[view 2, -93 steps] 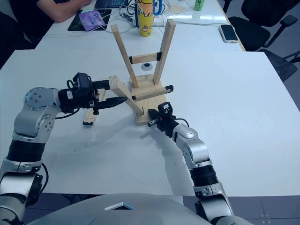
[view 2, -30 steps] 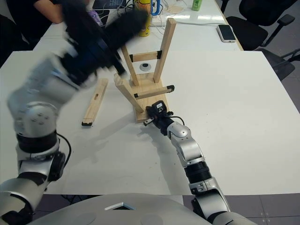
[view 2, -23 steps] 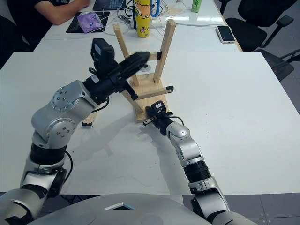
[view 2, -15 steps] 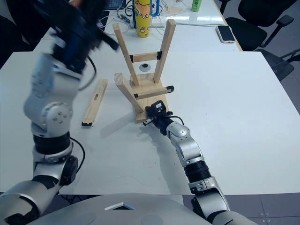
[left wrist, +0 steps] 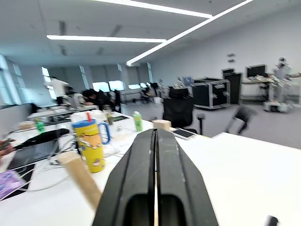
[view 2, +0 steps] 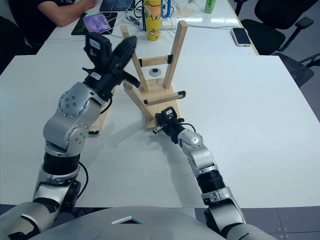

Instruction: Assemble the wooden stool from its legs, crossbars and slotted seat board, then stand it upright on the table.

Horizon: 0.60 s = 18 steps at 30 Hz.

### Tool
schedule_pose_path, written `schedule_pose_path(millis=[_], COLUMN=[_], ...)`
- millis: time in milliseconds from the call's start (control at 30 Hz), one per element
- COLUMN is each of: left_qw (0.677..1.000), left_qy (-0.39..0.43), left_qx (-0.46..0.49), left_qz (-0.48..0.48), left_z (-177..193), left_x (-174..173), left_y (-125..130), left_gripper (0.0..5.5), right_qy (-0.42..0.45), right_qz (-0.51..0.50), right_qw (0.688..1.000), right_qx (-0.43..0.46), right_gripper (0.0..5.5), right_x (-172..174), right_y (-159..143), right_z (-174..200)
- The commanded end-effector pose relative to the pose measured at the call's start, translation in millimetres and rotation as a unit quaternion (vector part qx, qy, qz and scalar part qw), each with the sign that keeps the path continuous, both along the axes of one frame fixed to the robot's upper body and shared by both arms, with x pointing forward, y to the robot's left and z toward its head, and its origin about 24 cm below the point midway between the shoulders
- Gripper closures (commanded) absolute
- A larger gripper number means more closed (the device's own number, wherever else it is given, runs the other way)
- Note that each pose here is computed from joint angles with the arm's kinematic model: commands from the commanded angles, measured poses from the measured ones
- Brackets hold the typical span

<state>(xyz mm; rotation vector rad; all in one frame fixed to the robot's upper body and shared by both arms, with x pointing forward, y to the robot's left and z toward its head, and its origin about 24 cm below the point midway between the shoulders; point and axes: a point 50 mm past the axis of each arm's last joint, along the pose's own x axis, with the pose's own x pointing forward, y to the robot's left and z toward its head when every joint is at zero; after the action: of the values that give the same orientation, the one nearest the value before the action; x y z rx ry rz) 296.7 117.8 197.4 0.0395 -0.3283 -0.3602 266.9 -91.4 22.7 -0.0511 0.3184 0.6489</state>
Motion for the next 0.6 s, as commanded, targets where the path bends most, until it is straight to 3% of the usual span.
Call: schedule_pose_path(millis=[33,133,333,467,600], left_qw=[0.984,0.972,0.984,0.976,0.972], left_qy=[-0.145,-0.178,0.005,0.063,0.106], left_qx=[-0.033,-0.019,-0.010,-0.010,-0.003], left_qz=[0.102,0.152,0.180,0.206,0.208], left_z=[41,46,-31,-63,-85], left_x=[-9,-15,-11,-25,-35], left_y=[29,43,75,94,97], left_gripper=[5.49,5.49,4.77,4.22,3.61], right_qy=[0.102,0.026,-0.063,-0.096,-0.114], right_qz=[-0.019,-0.023,-0.007,-0.035,-0.114], right_qw=[0.994,0.999,0.998,0.994,0.986], right_qx=[-0.030,0.007,0.001,-0.023,-0.051], right_gripper=[5.50,5.50,5.50,5.50,5.50], right_x=[-26,-17,-24,-32,-28], right_y=[-15,-15,-28,-57,-93], right_z=[-45,-23,3,19,24])
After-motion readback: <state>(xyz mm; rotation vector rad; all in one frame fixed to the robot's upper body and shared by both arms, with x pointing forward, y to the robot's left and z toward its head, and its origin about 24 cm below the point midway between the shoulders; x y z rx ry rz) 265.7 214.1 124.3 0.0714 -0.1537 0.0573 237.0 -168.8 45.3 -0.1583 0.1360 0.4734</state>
